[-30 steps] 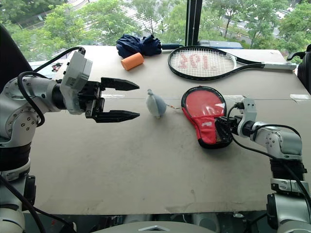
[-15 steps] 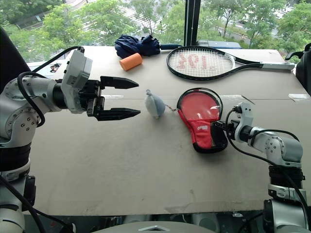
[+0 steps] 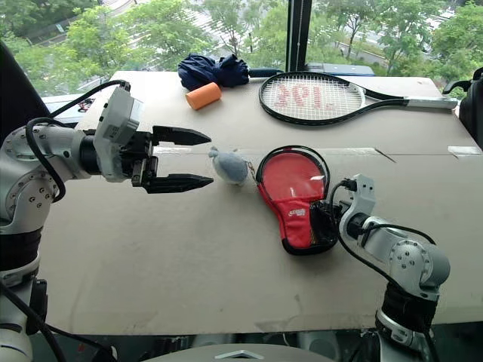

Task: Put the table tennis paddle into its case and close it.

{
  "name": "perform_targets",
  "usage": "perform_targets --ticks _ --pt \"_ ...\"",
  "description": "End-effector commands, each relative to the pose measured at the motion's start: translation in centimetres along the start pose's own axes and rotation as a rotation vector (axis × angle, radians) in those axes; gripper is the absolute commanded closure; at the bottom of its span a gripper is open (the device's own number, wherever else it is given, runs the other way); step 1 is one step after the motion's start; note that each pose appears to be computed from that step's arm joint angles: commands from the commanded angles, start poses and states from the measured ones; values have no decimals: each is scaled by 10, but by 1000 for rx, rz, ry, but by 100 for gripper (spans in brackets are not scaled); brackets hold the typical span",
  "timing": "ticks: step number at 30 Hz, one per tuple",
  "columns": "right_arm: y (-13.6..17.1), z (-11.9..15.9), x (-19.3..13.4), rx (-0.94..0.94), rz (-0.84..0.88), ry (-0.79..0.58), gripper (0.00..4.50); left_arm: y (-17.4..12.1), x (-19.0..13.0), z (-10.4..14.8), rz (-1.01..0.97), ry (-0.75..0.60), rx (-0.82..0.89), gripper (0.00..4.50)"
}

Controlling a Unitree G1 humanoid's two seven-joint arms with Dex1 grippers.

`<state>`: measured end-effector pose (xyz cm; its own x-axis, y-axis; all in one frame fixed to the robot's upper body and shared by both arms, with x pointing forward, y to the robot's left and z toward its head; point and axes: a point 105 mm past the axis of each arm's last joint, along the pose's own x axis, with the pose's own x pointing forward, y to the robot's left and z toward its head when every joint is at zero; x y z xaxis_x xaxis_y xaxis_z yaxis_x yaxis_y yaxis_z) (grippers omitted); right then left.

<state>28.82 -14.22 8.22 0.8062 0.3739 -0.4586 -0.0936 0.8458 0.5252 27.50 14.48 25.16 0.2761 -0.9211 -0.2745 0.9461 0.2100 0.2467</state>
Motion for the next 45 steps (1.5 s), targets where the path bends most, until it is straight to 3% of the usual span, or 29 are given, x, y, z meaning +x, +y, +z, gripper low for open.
perform_targets --ticks 1,16,27,37,45 --pt "-1 -14 -16 16 -81 19 443 1 -9 11 25 -17 52 0" --pt "32 -28 -18 -83 68 79 443 3 -6 8 -7 -18 48 0" --pt "24 -24 -12 -162 46 115 443 2 -7 5 0 -13 37 0" --pt "38 -27 -10 -299 182 174 443 3 -7 5 -2 -14 40 0" --pt "50 -39 -13 -289 227 189 443 2 -7 5 -2 -10 42 0"
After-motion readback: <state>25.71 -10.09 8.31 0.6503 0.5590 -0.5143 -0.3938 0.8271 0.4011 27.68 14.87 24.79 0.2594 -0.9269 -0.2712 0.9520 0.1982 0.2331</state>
